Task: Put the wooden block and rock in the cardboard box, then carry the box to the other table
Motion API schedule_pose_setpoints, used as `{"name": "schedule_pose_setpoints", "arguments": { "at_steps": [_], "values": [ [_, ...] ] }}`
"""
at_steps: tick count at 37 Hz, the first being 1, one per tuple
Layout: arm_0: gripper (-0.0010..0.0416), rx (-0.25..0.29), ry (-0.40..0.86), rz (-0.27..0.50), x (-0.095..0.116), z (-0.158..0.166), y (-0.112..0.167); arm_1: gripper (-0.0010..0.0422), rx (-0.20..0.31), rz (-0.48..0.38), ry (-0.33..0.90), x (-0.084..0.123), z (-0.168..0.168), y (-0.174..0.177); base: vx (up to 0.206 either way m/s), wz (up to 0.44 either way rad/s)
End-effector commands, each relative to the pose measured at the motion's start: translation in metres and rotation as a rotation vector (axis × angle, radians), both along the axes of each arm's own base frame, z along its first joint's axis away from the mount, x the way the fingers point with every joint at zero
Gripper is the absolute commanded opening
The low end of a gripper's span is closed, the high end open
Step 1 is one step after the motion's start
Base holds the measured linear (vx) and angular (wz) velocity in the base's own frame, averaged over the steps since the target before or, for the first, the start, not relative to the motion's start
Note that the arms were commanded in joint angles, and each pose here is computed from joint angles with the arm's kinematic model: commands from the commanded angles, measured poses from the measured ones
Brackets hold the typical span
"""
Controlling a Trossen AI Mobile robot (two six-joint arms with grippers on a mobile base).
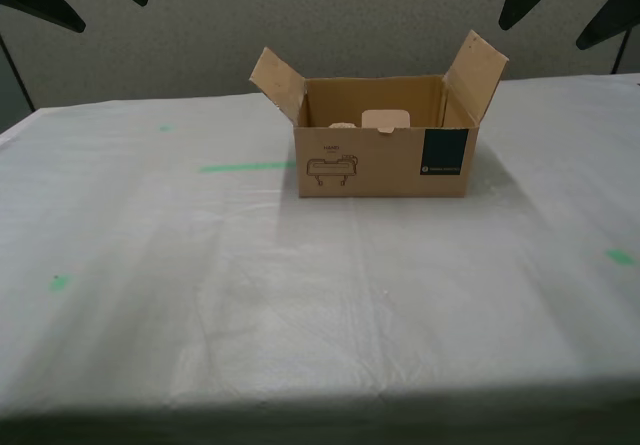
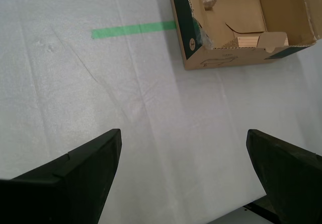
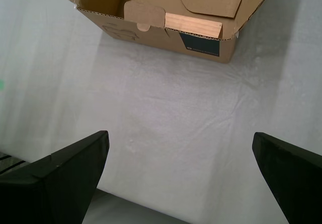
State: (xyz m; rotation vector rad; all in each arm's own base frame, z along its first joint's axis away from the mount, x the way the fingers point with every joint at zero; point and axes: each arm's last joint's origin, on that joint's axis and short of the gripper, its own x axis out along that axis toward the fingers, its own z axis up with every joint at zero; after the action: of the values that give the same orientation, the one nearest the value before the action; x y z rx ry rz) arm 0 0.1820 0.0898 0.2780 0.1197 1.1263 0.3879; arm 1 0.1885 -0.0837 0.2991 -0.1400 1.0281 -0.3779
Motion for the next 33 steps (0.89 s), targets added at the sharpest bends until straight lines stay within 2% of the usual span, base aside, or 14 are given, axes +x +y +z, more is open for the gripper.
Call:
{"name": "schedule_pose_setpoints", "arguments": {
  "at_steps": [1,33],
  "values": [
    [0.0398,0.003,0.001,0.000,0.0000,0.0000,0.0003,0.0339,-0.002,0.000,0.000,0.0000,0.0000,0.0000,0.000,0.000],
    [0.0399,0.003,0.001,0.000,0.0000,0.0000,0.0003,0.0339,-0.002,-0.001,0.001,0.0000,0.0000,0.0000,0.000,0.000]
  ]
}}
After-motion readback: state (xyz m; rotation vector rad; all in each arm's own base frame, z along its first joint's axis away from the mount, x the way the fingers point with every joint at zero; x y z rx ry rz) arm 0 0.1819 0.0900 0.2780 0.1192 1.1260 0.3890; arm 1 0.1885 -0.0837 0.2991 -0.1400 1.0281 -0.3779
